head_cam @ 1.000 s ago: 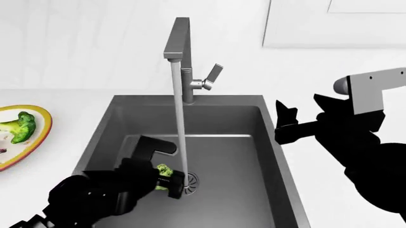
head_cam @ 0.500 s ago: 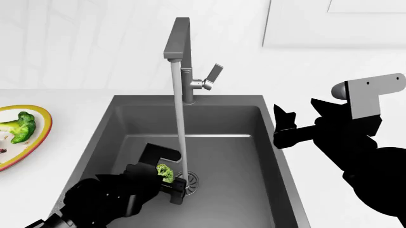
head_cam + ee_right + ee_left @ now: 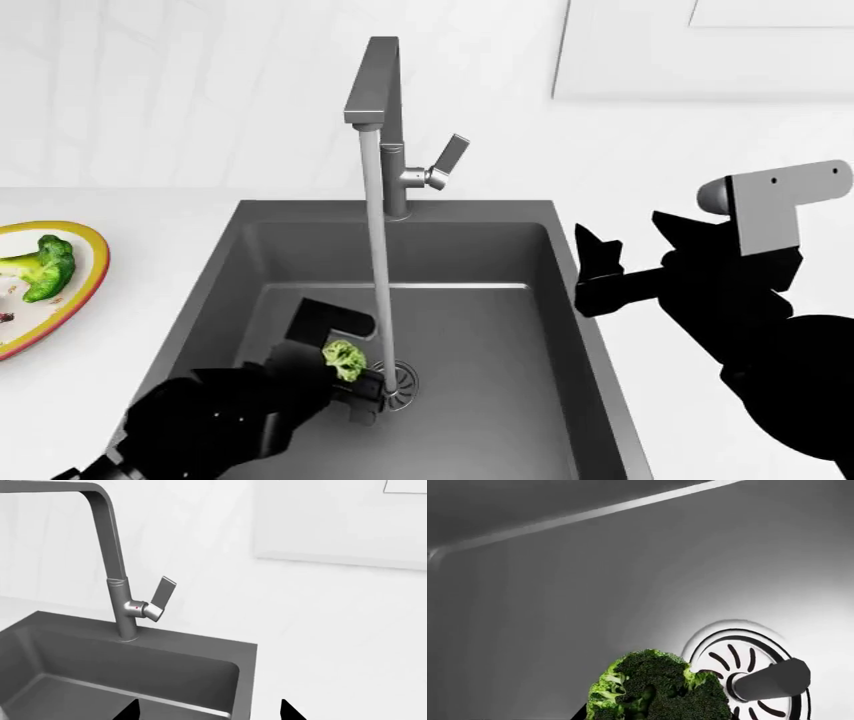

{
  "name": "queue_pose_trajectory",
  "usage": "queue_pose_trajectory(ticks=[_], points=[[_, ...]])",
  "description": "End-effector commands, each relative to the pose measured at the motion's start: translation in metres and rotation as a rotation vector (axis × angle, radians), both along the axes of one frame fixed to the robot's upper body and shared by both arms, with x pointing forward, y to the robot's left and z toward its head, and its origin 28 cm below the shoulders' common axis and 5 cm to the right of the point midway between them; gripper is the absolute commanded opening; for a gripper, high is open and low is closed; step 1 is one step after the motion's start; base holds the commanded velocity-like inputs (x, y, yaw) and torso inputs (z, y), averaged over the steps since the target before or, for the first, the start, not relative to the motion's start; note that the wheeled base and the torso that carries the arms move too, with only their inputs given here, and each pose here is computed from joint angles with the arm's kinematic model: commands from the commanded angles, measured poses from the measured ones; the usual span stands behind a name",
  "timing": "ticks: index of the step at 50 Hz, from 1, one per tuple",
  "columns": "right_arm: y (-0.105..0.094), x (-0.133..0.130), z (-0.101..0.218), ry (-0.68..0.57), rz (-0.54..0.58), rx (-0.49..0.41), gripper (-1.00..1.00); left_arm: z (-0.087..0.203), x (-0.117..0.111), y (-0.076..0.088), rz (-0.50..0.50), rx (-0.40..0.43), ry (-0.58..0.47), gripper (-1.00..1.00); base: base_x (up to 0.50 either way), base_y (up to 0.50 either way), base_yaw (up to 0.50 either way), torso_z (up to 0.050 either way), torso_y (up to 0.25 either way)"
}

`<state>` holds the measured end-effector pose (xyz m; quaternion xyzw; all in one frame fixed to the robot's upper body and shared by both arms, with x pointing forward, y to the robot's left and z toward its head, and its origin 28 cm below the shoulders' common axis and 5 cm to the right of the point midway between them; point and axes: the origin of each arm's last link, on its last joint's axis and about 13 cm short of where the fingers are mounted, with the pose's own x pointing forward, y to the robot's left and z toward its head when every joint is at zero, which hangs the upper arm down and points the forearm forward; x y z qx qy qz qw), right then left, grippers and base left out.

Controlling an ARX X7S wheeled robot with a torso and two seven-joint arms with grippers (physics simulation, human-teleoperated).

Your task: Pick the sweet potatos and broccolis from the sink and place them in one bowl. Place the broccoli in the other bowl. Then turn off the sink faucet.

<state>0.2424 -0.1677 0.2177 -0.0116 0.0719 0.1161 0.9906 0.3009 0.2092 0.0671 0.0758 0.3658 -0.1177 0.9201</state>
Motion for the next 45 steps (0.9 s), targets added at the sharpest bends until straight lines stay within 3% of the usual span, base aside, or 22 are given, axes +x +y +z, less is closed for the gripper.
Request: queue_pose_trajectory(ticks=[1,14,19,21,23,28,35,45], points=[[0.000,0.000,0.001,-0.009,0.003,0.004,1.00,0.020,-0.004,0.003,0.013,-0.060,-0.086,-1.00,0.00,0.00,0.00,0.000,0.000],[0.001,0.003,0.004,-0.036,-0.001,0.014,1.00,0.085,-0.012,0.012,0.013,-0.087,-0.321,-1.00,0.00,0.00,0.00,0.000,0.000],[0.001,0.004,0.007,-0.058,-0.017,0.009,1.00,0.128,-0.024,0.020,-0.001,-0.101,-0.468,-1.00,0.00,0.00,0.00,0.000,0.000],[0.001,0.005,0.009,-0.066,-0.026,0.001,1.00,0.136,-0.027,0.021,-0.003,-0.102,-0.499,-1.00,0.00,0.00,0.00,0.000,0.005],[0.002,0.005,0.010,-0.071,-0.030,0.014,1.00,0.142,-0.031,0.023,-0.013,-0.044,-0.572,-1.00,0.00,0.00,0.00,0.000,0.000],[0.002,0.008,0.016,-0.099,-0.044,0.034,1.00,0.164,-0.038,0.026,-0.022,-0.075,-0.649,-1.00,0.00,0.00,0.00,0.000,0.000],[0.002,0.008,0.016,-0.111,-0.054,0.044,1.00,0.174,-0.042,0.028,-0.022,-0.069,-0.714,-1.00,0.00,0.00,0.00,0.000,0.000],[0.001,0.007,0.016,-0.108,-0.066,0.041,1.00,0.174,-0.044,0.032,-0.031,-0.071,-0.698,-1.00,0.00,0.00,0.00,0.000,0.000]])
